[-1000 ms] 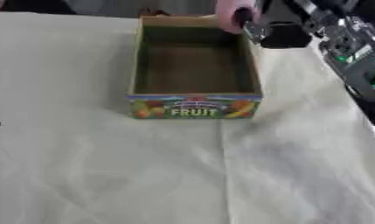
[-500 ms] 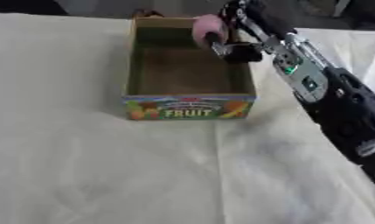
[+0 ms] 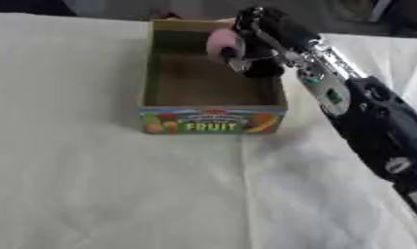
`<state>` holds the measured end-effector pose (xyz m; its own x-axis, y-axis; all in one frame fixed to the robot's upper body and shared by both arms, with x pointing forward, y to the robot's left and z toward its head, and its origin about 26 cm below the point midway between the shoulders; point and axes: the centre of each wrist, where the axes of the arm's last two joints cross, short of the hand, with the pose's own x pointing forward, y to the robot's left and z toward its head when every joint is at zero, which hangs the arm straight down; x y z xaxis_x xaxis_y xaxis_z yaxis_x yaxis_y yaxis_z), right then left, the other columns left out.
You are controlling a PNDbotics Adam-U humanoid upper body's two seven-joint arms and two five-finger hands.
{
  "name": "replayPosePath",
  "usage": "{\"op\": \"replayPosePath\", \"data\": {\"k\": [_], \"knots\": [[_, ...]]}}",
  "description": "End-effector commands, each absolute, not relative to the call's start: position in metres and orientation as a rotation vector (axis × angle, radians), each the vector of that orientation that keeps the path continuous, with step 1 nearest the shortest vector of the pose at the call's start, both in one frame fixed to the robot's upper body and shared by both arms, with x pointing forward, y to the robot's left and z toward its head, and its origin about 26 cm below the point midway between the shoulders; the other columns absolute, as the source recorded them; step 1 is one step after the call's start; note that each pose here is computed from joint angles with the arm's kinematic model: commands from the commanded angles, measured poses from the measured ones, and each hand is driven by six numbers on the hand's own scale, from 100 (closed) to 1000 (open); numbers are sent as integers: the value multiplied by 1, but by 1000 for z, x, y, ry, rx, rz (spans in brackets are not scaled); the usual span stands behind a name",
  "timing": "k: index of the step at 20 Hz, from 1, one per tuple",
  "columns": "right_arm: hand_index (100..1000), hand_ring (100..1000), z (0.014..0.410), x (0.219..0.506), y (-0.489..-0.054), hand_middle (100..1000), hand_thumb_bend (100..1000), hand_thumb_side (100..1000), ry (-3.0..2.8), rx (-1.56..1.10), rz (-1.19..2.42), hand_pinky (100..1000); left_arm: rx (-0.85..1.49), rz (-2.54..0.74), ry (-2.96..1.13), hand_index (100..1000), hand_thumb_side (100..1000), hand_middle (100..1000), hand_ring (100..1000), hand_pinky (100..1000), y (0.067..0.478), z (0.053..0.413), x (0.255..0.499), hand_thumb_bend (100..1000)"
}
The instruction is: Pick up objects on the table and place them in the box.
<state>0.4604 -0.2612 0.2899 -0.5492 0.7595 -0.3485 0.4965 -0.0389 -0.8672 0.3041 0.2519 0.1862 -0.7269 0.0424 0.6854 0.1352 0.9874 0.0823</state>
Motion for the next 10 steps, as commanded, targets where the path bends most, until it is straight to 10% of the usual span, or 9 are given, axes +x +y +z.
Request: {"op": "replayPosePath", "data": {"k": [1,10], "knots": [[652,771,302,460,-257,660,100,590,-1911,-1444,1774,659,-127,-192,-2417,715,953,579,523,542,252,196,302,100],[783,855,301,465,-255,780,100,836,-1673,-1506,1947,698,-135,-204,-2414,715,957,579,524,543,251,197,302,100]]}}
